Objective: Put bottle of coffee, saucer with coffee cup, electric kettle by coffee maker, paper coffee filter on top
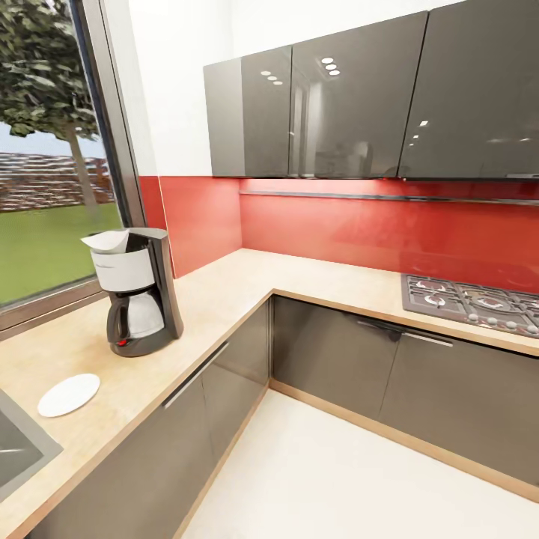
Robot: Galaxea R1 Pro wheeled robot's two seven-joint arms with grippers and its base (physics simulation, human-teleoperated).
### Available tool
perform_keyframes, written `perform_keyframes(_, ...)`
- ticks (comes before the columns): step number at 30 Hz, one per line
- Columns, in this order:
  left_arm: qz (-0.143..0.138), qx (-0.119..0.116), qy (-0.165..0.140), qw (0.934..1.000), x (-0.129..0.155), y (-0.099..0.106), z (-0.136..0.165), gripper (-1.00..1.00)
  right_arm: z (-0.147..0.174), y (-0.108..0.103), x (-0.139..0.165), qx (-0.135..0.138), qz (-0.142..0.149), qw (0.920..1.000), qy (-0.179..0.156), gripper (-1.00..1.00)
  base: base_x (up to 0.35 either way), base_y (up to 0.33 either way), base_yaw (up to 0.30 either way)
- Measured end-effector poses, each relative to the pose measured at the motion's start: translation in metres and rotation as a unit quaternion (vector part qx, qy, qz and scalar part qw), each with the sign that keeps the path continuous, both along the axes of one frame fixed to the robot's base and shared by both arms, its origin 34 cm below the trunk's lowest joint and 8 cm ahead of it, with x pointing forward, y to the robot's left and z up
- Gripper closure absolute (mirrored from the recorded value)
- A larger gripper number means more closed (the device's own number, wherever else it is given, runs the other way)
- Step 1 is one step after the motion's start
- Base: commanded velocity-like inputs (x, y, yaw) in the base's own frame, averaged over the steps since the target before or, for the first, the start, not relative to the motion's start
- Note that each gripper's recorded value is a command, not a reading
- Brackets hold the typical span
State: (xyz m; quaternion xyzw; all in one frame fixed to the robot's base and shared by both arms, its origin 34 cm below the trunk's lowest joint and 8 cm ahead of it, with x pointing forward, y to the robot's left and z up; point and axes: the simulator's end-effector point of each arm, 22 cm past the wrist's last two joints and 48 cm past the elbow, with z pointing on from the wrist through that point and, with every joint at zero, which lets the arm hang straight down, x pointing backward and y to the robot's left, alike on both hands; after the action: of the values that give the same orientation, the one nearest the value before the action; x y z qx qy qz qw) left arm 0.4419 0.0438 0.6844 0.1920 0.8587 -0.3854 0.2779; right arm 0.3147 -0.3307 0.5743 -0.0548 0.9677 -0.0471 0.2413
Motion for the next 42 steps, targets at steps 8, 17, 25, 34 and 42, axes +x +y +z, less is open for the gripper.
perform_keyframes(8,0.094,-0.008,0.059,0.9938,-0.044,0.043,-0.029,-1.00,0.000,-0.001,0.000,0.000,0.000,1.0000,0.000,-1.00,0.000,0.000,0.000)
perform_keyframes(17,0.111,-0.004,0.084,0.9902,-0.072,0.053,-0.042,-1.00,0.001,-0.011,-0.001,-0.007,-0.001,1.0000,0.001,-1.00,0.000,0.000,0.000)
perform_keyframes(25,0.112,-0.004,0.085,0.9900,-0.073,0.053,-0.042,-1.00,0.001,-0.012,0.000,-0.007,-0.001,1.0000,0.000,-1.00,0.000,0.000,0.000)
perform_keyframes(34,0.113,-0.004,0.086,0.9899,-0.074,0.053,-0.043,-1.00,0.001,-0.011,0.000,-0.007,-0.001,1.0000,0.000,-1.00,0.000,0.000,0.202)
perform_keyframes(42,0.145,-0.002,0.087,0.9855,-0.065,0.070,-0.045,-1.00,0.001,-0.011,0.000,-0.007,-0.002,1.0000,-0.001,-1.00,0.000,0.000,0.265)
